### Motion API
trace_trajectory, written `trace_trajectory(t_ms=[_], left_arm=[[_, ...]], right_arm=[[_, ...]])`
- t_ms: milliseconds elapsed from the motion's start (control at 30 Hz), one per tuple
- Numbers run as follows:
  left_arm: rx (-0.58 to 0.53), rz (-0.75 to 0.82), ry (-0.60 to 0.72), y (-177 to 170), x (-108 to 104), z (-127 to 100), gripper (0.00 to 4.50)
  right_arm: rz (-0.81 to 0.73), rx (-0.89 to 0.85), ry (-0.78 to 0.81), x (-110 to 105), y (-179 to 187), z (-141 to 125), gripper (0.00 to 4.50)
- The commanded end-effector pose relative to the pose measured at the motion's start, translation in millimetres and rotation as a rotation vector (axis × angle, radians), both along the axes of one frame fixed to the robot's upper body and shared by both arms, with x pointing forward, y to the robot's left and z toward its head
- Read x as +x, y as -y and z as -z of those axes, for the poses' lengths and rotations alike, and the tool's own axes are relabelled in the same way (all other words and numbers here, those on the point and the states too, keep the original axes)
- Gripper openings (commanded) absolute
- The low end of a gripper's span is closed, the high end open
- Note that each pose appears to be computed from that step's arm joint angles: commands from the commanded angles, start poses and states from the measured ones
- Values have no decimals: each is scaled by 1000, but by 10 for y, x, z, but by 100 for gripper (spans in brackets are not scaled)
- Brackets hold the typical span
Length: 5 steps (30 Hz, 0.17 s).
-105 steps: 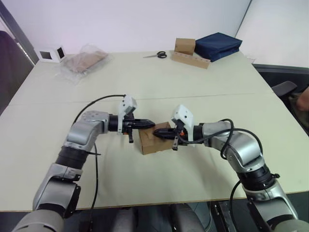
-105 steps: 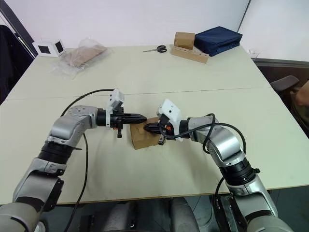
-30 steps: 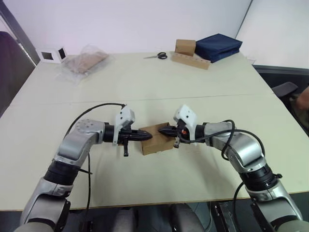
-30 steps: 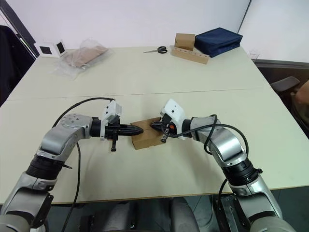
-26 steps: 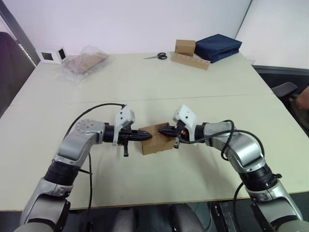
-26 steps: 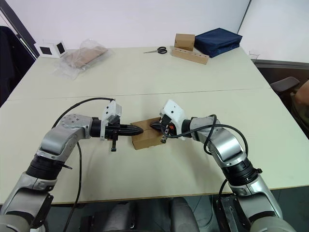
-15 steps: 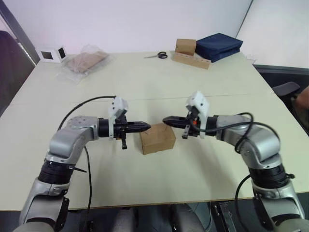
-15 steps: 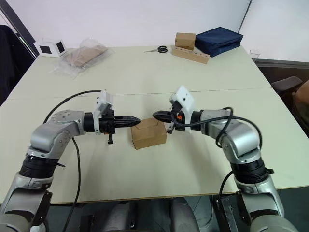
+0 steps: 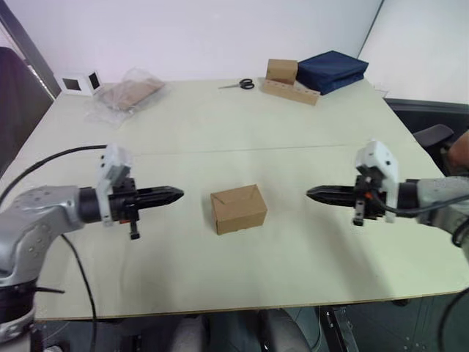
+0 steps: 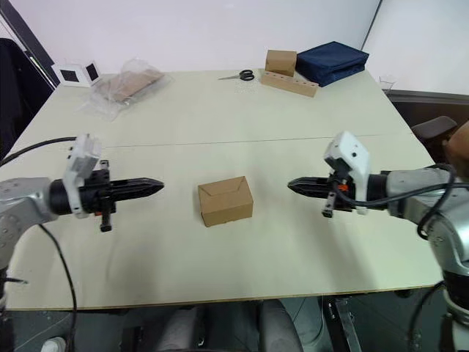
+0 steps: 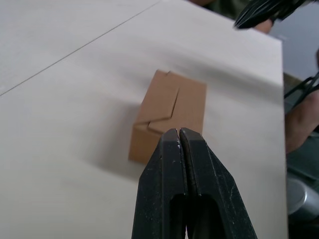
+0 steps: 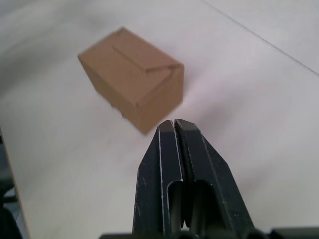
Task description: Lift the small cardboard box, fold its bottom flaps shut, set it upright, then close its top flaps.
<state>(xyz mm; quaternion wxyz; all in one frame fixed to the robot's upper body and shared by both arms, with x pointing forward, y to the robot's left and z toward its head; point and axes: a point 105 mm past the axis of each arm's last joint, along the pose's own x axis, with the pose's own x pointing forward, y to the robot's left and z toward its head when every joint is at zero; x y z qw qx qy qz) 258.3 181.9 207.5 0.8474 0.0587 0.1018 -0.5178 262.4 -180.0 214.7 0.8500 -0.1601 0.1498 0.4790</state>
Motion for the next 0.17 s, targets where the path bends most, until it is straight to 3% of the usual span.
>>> trace_trajectory(t_ms=[33,167], left_arm=[[92,-7,66,-215,-186,-148,1],[126,-36,55,-359,-280,-149,1]], right_arm=[[-67,-57,44,-176,88,-208,0],[-82,-85,40,-208,157,-249,0]])
